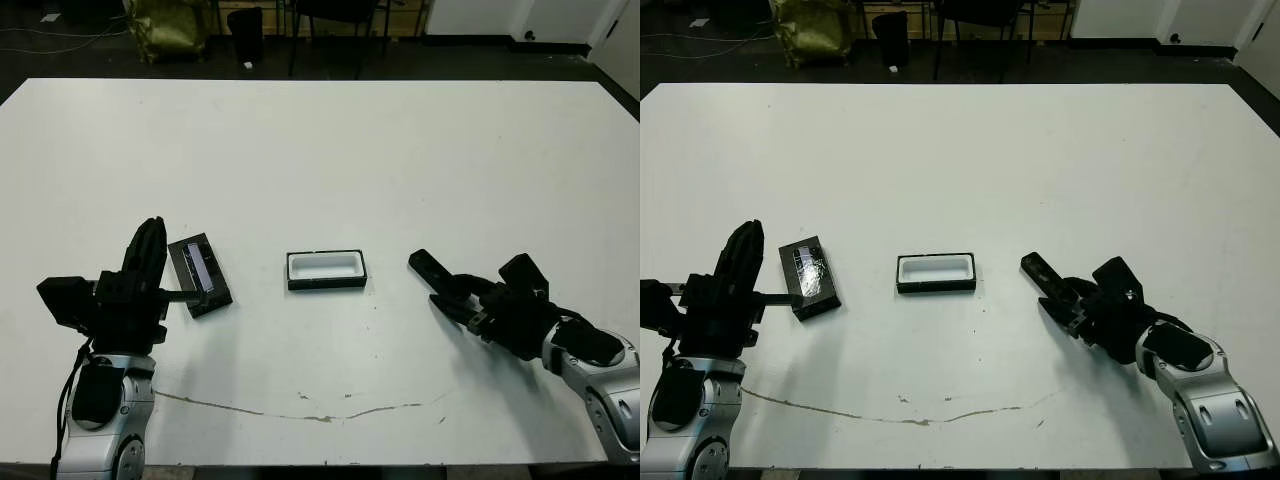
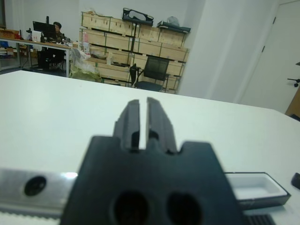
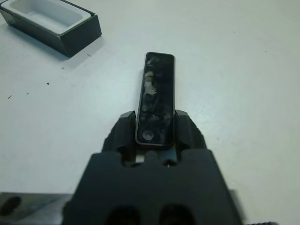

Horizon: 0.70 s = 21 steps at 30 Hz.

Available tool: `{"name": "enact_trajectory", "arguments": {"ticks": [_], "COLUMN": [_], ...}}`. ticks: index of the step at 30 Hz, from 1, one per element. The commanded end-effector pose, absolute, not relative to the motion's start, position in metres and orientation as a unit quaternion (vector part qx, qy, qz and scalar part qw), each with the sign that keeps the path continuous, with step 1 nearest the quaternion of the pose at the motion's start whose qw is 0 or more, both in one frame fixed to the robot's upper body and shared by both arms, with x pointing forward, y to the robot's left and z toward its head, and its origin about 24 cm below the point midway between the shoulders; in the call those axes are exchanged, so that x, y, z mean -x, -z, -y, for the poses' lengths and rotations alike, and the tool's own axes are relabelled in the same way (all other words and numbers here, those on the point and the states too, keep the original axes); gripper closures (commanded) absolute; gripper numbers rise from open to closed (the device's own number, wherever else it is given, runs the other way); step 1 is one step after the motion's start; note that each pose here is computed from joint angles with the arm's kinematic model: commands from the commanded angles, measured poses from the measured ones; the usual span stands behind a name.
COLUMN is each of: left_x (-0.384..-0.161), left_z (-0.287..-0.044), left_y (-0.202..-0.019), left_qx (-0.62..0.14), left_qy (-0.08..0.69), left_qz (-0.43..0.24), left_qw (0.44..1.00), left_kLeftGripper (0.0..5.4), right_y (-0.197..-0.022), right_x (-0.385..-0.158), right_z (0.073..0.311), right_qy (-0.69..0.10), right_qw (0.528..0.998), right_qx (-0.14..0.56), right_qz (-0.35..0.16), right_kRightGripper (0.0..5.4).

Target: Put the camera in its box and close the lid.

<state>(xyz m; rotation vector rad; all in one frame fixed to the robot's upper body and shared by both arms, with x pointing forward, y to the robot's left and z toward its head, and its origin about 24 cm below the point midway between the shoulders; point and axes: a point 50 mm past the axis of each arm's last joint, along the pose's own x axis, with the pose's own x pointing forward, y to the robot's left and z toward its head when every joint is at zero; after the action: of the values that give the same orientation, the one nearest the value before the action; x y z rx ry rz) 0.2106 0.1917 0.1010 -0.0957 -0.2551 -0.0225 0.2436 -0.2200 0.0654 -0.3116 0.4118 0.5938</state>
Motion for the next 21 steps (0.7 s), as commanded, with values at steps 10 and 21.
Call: {"name": "enact_trajectory", "arguments": {"ticks": [10, 21], "left_x": [-0.208, -0.207], "left_z": [-0.193, -0.193], "left_y": [-0.098, -0.097], "left_qx": [0.038, 0.044], "left_qy": [0.005, 0.003], "left_qz": [0.116, 0.112], "left_qw": [0.993, 0.993], "left_kLeftGripper": [5.40, 5.40], "right_y": [-0.051, -0.097], "right_x": [-0.241, -0.265], "right_z": [0.223, 0.229], "right_qy": [-0.297, -0.331], "right_qw": [0.918, 0.921], "right_qx": [0.133, 0.136], "right_qz": [-0.226, -0.153], "right_kRightGripper": [5.02, 5.02]}}
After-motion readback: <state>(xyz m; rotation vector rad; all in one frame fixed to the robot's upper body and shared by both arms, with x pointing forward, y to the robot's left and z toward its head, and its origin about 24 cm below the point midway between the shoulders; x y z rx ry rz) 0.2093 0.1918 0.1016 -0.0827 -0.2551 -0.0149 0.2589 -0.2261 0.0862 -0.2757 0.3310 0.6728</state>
